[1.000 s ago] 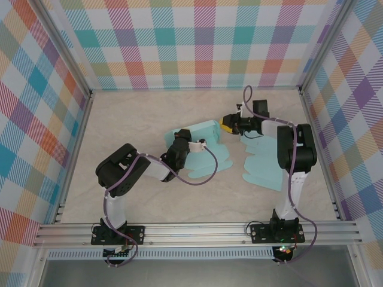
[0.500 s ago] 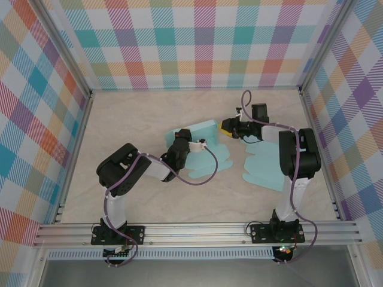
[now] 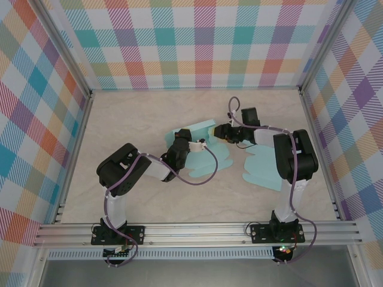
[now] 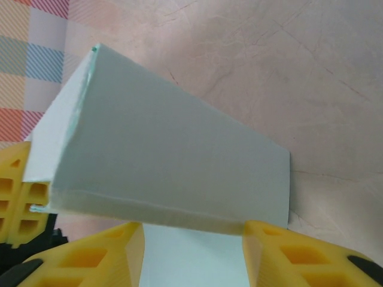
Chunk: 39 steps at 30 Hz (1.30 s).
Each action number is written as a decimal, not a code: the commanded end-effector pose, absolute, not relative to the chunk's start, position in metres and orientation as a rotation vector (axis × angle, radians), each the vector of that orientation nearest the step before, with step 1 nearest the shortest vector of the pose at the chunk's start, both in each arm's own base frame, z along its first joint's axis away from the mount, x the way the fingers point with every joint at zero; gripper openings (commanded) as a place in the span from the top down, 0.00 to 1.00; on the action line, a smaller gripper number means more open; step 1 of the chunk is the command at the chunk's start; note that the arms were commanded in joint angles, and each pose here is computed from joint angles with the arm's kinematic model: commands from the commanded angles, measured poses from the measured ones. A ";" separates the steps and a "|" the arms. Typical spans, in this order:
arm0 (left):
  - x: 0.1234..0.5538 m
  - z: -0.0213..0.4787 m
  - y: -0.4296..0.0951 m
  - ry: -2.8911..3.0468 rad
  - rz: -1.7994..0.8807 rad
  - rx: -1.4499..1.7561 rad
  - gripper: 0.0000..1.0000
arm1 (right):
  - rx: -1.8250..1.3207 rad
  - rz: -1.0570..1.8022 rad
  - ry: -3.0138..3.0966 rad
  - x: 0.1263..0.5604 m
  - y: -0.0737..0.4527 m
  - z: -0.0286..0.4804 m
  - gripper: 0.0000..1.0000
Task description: Fold the paper box
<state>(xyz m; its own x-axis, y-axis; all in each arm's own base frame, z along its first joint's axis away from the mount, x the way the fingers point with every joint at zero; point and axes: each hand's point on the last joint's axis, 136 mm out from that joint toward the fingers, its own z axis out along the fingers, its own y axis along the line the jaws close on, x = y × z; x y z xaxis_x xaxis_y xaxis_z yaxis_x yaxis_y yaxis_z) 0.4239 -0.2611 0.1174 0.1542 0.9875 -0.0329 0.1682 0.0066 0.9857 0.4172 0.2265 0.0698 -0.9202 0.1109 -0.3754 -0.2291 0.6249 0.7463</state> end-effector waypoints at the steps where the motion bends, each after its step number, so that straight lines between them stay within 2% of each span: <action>1: 0.419 0.103 -0.272 1.191 0.975 1.469 1.00 | -0.146 1.063 2.442 0.423 0.224 0.069 0.52; 20: 0.416 0.100 -0.282 1.180 0.919 1.483 1.00 | -0.174 0.761 2.303 0.466 0.232 0.068 0.62; 27: 0.411 0.109 -0.286 1.209 0.838 1.458 1.00 | -0.126 0.673 2.324 0.469 0.229 0.065 0.78; 39: 0.384 0.112 -0.301 1.263 0.613 1.527 1.00 | -0.111 0.537 2.287 0.425 0.204 0.070 0.71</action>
<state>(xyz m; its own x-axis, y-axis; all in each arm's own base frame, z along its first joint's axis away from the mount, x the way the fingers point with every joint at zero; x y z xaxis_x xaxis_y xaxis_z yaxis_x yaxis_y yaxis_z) 0.4122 -0.2749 0.1247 0.2183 0.9642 -0.1508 0.2835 0.0852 0.9552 0.4254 0.2113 0.0547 -0.7474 0.0611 -0.6615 -0.2534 0.8942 0.3689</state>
